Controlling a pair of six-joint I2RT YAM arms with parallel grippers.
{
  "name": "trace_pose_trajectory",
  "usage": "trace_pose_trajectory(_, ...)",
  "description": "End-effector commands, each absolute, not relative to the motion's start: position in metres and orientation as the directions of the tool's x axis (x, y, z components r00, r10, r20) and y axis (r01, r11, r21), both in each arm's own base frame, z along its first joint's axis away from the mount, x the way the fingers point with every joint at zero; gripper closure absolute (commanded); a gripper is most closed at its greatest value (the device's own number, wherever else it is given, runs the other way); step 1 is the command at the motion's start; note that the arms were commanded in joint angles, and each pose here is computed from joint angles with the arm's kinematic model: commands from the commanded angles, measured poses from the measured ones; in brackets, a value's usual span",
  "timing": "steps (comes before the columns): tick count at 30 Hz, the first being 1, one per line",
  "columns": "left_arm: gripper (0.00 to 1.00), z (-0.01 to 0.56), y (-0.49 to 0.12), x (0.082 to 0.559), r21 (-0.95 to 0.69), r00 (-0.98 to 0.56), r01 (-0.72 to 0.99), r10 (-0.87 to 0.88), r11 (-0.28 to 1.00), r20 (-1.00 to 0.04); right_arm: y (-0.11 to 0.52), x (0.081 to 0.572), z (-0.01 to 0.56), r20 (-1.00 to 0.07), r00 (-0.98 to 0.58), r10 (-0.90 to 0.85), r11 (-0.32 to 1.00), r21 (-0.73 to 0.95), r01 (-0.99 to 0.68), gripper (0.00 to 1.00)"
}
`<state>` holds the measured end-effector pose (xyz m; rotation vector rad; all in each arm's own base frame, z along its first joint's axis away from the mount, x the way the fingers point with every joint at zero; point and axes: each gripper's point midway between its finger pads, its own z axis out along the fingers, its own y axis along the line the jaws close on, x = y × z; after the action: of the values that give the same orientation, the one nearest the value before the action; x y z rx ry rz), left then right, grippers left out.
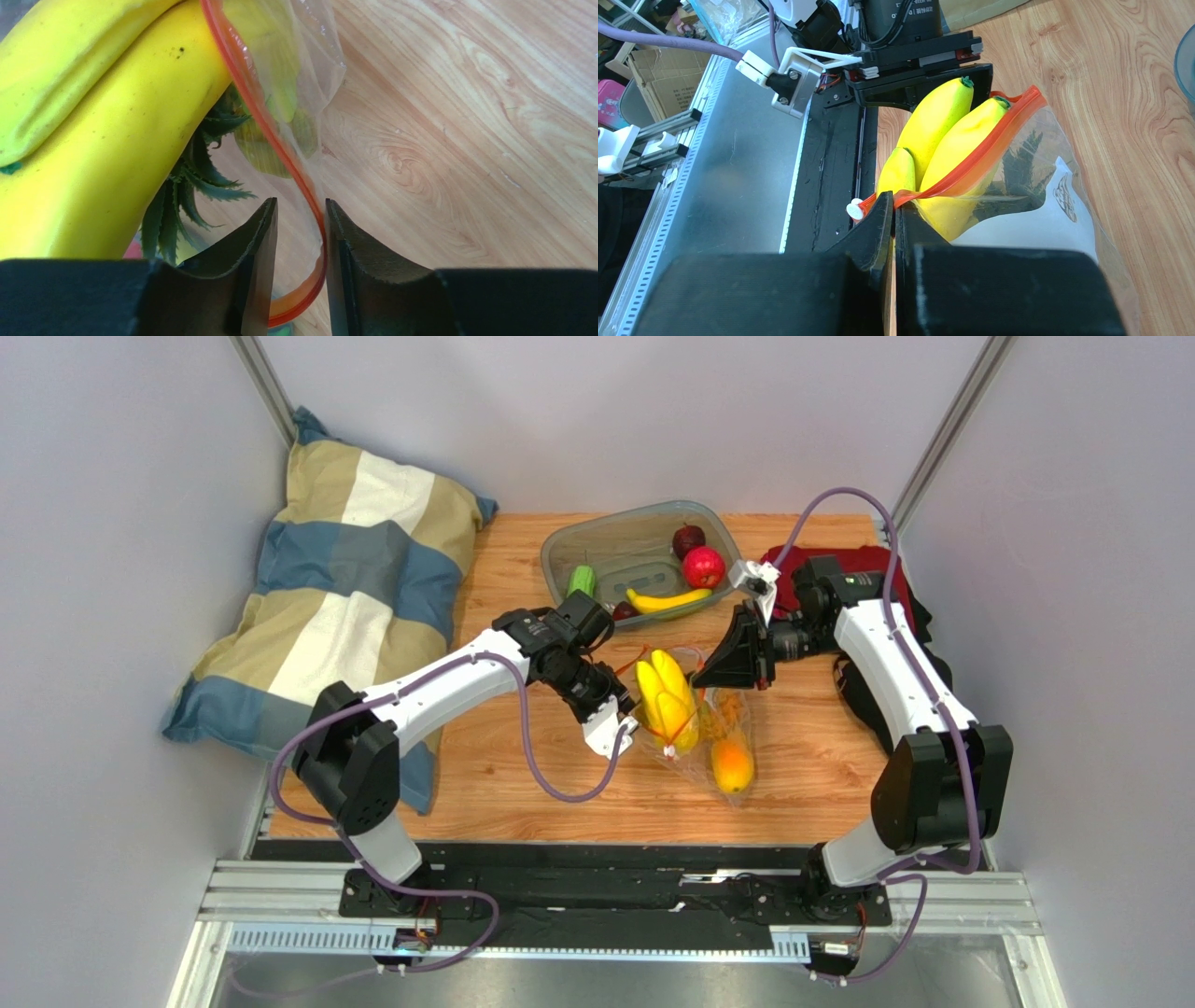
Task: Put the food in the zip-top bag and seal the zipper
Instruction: Adjust the zipper food storage bag at the center of the board.
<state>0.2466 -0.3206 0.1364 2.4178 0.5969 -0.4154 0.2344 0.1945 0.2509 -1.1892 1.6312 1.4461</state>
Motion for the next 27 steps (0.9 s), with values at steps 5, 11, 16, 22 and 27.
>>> trace_pose_trajectory(5,1.00,0.212,-0.338,0.236,0.601,0.825,0.549,0.258,-0.582,-0.504,0.189,0.189,0.275,-0.768,-0.594,-0.240,0.002,0.611,-0.791,1.00)
trace_pose_trajectory(11,1.00,0.289,-0.332,0.180,0.632,0.811,0.550,0.169,-0.546,-0.559,0.184,0.228,0.276,-0.706,-0.653,-0.275,0.241,0.606,-0.758,1.00)
trace_pose_trajectory(16,1.00,0.313,-0.338,0.164,0.534,0.705,0.677,0.240,-0.507,-0.667,0.176,0.247,0.290,-0.736,-0.607,-0.300,0.444,0.456,-0.772,1.00)
trace_pose_trajectory(22,1.00,0.299,-0.339,0.167,0.453,0.612,0.773,0.337,-0.445,-0.715,0.165,0.240,0.285,-0.743,-0.555,-0.375,0.494,0.346,-0.798,1.00)
trace_pose_trajectory(27,1.00,0.238,-0.345,0.150,0.395,0.603,0.786,0.445,-0.476,-0.662,0.187,0.218,0.262,-0.739,-0.489,-0.463,0.387,0.328,-0.862,1.00)
